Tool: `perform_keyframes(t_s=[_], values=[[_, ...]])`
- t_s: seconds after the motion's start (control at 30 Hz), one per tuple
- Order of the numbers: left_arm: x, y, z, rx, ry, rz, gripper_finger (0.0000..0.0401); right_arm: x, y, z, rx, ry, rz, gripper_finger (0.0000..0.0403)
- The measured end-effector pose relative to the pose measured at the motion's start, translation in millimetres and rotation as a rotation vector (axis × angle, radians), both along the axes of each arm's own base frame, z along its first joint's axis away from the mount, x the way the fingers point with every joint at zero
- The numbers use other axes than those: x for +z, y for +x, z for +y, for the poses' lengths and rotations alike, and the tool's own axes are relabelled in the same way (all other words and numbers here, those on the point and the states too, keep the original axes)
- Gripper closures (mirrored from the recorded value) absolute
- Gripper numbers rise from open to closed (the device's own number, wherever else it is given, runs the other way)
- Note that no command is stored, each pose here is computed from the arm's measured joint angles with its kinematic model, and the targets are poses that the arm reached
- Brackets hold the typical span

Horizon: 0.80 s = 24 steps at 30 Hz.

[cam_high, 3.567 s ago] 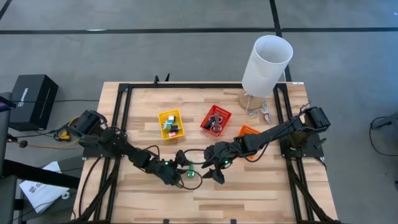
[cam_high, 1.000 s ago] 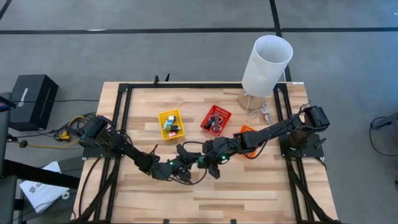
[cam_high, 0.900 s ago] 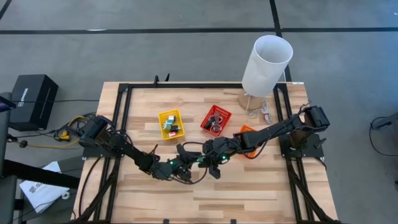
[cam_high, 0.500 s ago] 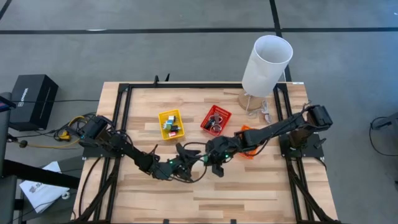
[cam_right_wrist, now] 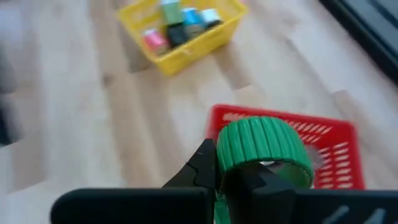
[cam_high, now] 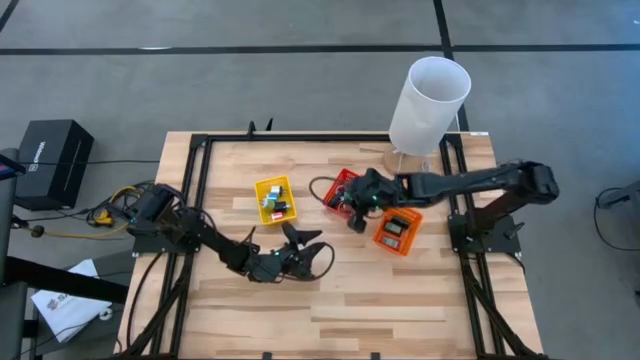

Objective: Pick & Place Office items
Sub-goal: Put the green watch into the red basket

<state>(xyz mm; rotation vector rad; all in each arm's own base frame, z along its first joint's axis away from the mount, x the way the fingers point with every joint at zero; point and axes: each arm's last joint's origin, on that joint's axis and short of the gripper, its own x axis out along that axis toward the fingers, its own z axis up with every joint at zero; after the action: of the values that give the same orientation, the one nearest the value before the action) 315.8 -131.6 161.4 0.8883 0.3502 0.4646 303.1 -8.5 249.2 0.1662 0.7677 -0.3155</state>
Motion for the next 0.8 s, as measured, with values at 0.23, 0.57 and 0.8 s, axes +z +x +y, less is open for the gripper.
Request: perform_keyframes(t_s=[0.23,0.57,0.8], values=[[0,3,7,0.025,-0.003,-0.003,0.0219,-53,18,-46,-0.108,-0.006,0.177,0.0393],[0,3,7,0.027,-0.005,-0.007,0.0226,-83,23,-59,-0.081,-0.030,0.297,0.0348],[0,3,8,0.044,-0.001,-0.008,0.0226,-59,31,-60,-0.054,-0.042,0.347,0.0271]])
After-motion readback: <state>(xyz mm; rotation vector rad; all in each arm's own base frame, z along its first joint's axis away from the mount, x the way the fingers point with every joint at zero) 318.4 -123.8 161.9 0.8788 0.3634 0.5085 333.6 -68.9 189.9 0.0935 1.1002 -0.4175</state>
